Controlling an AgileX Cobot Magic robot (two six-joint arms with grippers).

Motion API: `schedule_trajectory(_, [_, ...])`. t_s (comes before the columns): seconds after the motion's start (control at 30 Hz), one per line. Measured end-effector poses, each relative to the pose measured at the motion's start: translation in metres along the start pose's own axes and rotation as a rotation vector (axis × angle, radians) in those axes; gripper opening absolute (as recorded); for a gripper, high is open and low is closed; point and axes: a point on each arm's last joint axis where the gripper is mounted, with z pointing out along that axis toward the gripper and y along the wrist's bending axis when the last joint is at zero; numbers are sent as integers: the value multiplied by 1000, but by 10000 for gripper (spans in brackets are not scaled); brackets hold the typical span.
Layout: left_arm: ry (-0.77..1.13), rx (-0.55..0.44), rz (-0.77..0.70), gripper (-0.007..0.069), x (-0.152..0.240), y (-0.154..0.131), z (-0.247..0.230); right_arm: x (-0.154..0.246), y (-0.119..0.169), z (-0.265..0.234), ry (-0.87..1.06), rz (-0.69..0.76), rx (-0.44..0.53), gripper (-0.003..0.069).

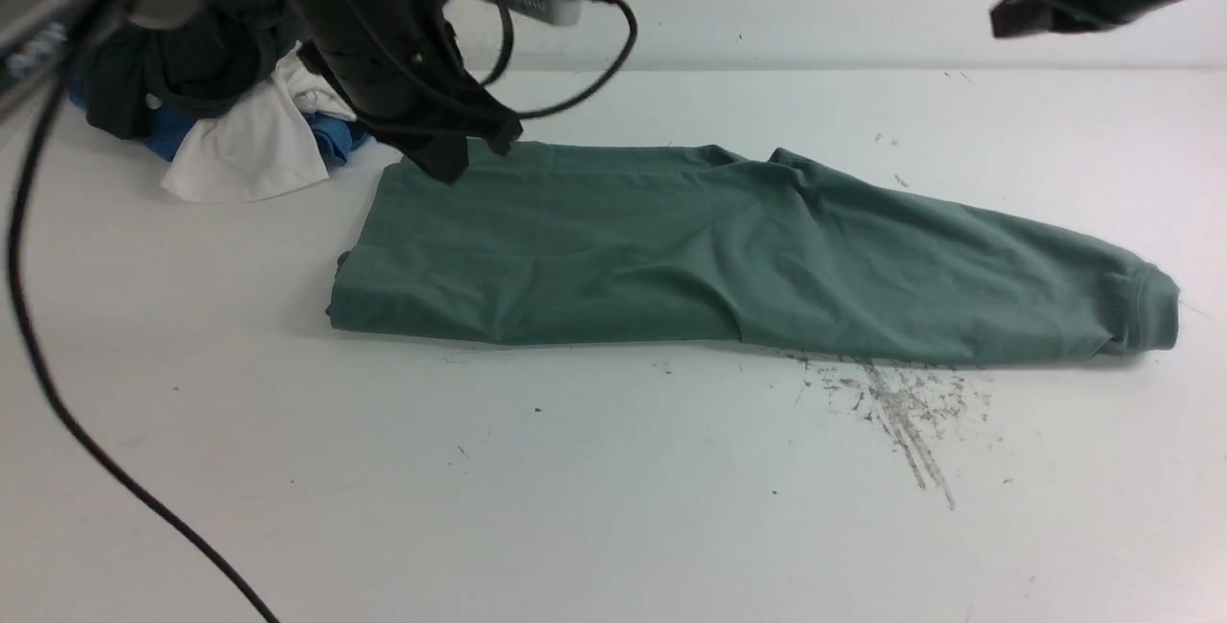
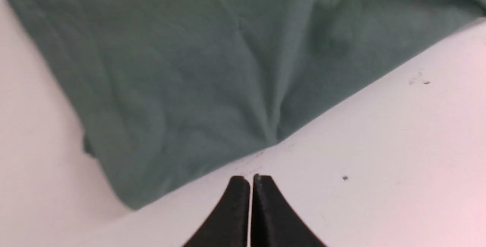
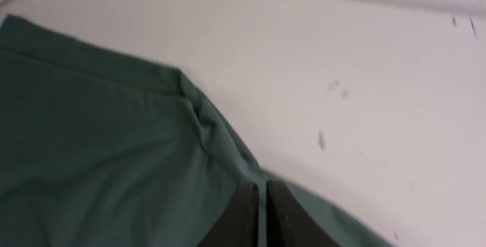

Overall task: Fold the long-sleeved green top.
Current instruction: Use the right arm to clamp the right edge of the fabric, then use the right arm to drag the right edge of the fabric to the left and folds it over the left edge

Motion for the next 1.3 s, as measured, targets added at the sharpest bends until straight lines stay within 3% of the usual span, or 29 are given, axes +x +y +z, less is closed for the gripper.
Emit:
schedule_trajectory(0.03, [-2, 0, 0, -7, 1, -1, -2, 2, 0, 1, 11, 10, -5, 59])
schedule_trajectory(0.13, [-9, -3, 0, -7, 29, -10, -33, 41, -28, 17, 243, 127, 85, 153])
schedule_trajectory(0.23, [-54, -12, -6, -7, 65, -20, -54, 80, -58, 33, 409, 250, 232, 298])
schedule_trajectory(0.37, [-82, -14, -12, -7, 112, -33, -74, 101, -68, 38, 468, 333, 326, 457])
schedule_trajectory(0.43, [-89, -17, -12, -7, 134, -38, -81, 107, -67, 43, 467, 358, 325, 538])
schedule_trajectory(0.53, [-108, -33, -4, -7, 161, -44, -94, 117, -68, 52, 462, 381, 321, 608])
schedule_trajectory(0.67, [-132, -66, 12, -7, 190, -49, -106, 132, -73, 73, 466, 430, 329, 624])
schedule_trajectory(0.83, [-167, -133, 31, -7, 219, -52, -120, 134, -74, 81, 445, 462, 313, 531])
schedule_trajectory(0.9, [-184, -202, 25, -7, 237, -51, -128, 133, -72, 82, 440, 444, 288, 382])
schedule_trajectory(0.93, [-184, -216, 20, -7, 238, -50, -128, 133, -72, 82, 440, 439, 286, 355])
schedule_trajectory(0.97, [-188, -272, -4, -7, 248, -47, -131, 132, -72, 81, 445, 418, 283, 252])
schedule_trajectory(1.03, [-201, -328, -35, -7, 256, -44, -135, 129, -73, 77, 450, 381, 296, 162])
schedule_trajectory(1.07, [-214, -403, -87, -7, 265, -39, -138, 121, -76, 67, 448, 326, 338, 68])
schedule_trajectory(1.17, [-246, -520, -214, -7, 281, -31, -136, 93, -85, 31, 411, 200, 496, 8])
schedule_trajectory(1.23, [-277, -546, -295, -7, 287, -28, -125, 68, -87, 0, 364, 152, 602, 3])
schedule_trajectory(1.3, [-304, -528, -338, -7, 288, -28, -112, 48, -80, -24, 304, 165, 628, 3])
